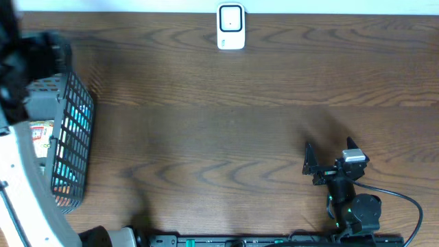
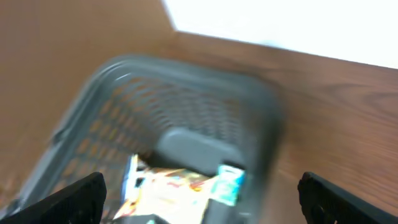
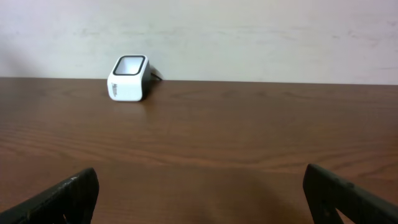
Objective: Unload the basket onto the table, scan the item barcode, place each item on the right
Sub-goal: 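Swing the left gripper over the grey basket and lower into it, then grasp the yellow snack bag in the basket with the left gripper, then lift the snack bag out and carry it toward the white scanner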
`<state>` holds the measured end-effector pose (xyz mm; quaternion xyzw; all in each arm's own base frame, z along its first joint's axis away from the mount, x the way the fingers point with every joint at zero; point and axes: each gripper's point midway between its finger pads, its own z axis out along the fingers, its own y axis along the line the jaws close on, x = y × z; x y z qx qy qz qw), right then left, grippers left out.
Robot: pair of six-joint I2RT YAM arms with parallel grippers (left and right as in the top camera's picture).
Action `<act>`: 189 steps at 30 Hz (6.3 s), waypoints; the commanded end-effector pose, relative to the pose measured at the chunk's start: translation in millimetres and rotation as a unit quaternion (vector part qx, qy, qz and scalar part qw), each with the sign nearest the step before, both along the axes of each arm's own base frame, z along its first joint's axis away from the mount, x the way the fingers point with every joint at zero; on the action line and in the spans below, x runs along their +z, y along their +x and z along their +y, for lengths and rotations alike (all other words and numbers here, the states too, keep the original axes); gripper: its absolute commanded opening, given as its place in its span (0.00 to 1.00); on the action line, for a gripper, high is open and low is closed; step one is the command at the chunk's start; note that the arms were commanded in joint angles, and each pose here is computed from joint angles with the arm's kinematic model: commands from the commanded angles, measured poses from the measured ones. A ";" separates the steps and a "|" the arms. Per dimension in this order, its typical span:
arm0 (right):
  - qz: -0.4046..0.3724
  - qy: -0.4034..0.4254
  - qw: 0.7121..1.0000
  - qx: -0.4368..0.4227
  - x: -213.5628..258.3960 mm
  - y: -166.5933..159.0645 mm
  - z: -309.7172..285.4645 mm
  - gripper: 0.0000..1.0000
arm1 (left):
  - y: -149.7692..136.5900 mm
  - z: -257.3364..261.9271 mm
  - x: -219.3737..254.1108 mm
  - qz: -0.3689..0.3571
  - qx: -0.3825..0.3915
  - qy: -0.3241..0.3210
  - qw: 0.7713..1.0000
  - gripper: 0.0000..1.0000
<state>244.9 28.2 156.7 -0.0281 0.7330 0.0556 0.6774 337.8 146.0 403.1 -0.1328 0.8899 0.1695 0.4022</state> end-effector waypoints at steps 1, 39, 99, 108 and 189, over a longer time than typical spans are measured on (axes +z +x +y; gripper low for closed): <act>0.001 0.006 1.000 0.002 -0.3 -0.5 1.5 0.99 | -3.7 20.0 1.0 -0.013 0.036 -0.020 0.999 0.98; 0.001 0.006 1.000 0.002 -0.3 -0.5 1.5 0.99 | -48.7 127.3 -133.5 0.079 0.431 -0.163 0.884 0.97; 0.001 0.006 1.000 0.003 -0.3 -0.5 1.5 0.99 | -49.9 106.9 -286.2 0.283 0.472 -0.281 0.786 0.98; 0.001 0.006 1.000 0.002 -0.3 -0.5 1.5 0.99 | -54.2 108.8 -208.1 0.175 0.461 -0.258 0.831 0.97; 0.001 0.006 1.000 0.002 -0.3 -0.5 1.5 0.99 | -76.6 27.8 -32.5 -0.295 0.272 -0.317 0.859 0.07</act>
